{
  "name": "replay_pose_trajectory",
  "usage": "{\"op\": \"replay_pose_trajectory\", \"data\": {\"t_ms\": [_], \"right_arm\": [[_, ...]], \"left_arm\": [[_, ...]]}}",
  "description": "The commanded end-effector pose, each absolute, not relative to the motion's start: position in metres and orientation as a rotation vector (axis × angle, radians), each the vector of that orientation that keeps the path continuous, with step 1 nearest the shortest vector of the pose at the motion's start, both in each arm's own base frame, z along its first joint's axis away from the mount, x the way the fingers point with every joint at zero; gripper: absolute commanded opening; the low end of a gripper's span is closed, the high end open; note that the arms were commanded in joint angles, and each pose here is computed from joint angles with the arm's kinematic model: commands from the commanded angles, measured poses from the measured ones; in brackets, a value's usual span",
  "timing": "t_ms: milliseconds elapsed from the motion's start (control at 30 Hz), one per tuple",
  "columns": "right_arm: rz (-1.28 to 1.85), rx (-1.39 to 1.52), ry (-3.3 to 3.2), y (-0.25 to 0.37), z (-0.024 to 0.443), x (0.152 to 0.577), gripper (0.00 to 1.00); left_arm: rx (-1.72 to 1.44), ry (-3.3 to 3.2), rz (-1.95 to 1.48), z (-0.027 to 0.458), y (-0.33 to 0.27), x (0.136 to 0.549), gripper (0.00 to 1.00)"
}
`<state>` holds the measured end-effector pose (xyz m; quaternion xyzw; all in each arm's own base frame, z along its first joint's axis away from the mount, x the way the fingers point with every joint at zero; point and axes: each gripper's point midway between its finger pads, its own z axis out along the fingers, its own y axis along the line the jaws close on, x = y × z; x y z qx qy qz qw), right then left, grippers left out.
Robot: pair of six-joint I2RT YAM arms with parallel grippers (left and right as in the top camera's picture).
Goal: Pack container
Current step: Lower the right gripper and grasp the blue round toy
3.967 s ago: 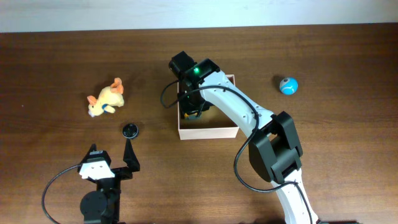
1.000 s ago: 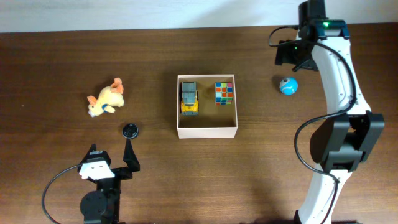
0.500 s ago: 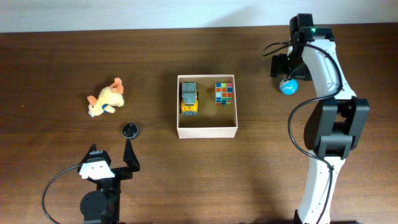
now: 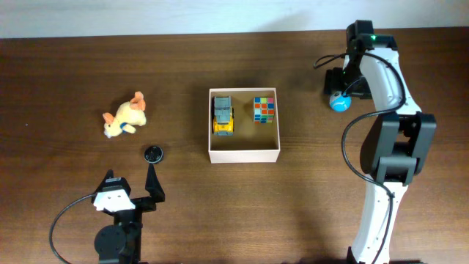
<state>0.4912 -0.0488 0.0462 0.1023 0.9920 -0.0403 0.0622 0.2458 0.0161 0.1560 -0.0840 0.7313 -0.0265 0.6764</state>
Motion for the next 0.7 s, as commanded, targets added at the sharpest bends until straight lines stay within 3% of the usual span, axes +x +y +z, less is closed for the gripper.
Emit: {"op": "replay_pose_trajectory", "data": {"t_ms": [0,333,500,667], "right_arm": [[-0.103,0.308,3.025,-0.0479,0.0337,0.4909,0.86],[-0.088,0.308,3.034,-0.0461,0.0259,0.4916,0.8],[-0.087,0.307,3.029,-0.0462,0.0261,0.493,0.66],[-0.087,0.307,3.027,-0.0462,0.0259,0.4933,0.59]], "left_arm": [[-0.173,1.654,-0.052,0.1536,0.0156,0.2459,0.99],[-0.172,1.654,-0.052,0.1536,0.0156,0.2459,0.99],[-0.172,1.654,-0.052,0.1536,0.0155,0.2459,0.99],[-0.172,1.654,-0.052,0.1536,0.0155,0.2459,0.99]]}}
